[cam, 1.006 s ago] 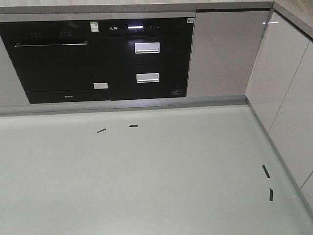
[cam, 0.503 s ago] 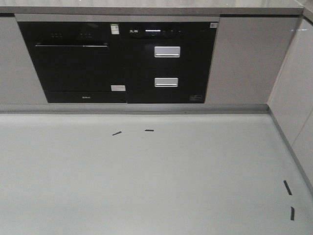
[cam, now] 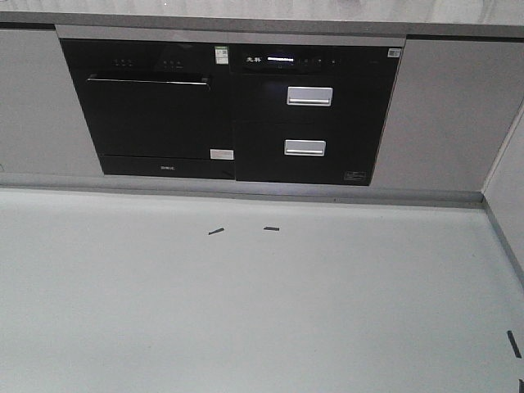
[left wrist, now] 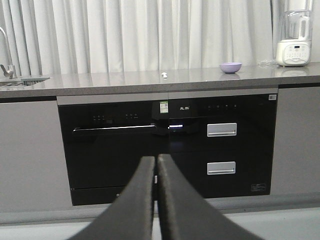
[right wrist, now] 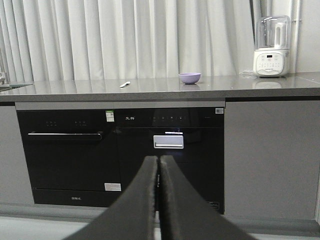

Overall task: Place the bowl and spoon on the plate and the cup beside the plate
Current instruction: 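Drive the base toward the counter holding the spoon and lavender bowl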

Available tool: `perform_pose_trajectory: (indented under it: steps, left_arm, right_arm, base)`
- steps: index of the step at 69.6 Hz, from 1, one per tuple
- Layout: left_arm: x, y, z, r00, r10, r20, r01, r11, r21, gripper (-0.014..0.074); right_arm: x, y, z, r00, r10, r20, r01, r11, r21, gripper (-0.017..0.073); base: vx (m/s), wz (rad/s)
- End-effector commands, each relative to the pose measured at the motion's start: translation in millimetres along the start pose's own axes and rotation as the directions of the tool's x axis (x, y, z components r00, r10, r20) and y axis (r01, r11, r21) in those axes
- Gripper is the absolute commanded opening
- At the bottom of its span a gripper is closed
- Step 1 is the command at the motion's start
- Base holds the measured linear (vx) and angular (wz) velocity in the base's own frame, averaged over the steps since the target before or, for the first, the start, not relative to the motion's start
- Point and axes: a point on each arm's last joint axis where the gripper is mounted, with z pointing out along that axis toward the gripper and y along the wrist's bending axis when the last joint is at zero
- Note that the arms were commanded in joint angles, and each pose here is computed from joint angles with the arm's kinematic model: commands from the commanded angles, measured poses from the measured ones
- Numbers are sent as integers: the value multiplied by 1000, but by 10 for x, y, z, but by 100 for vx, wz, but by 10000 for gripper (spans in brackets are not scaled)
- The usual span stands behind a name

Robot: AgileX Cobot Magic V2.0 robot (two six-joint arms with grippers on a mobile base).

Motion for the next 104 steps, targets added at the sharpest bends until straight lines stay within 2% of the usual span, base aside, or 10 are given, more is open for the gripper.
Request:
perform_pose_trajectory:
  steps: [1,104]
  left_arm:
    - [-108,-6,-19,995,-17,98,16,1000,11,-6]
    - [-108,-6,-19,995,-17,98,16,1000,11,-6]
  right_arm:
    - [-59,4,-10,997,-10,79,10,1000,-2,-6]
    - [-59,4,-10,997,-10,79,10,1000,-2,-6]
  base:
    - [13,4]
    - [17,-7]
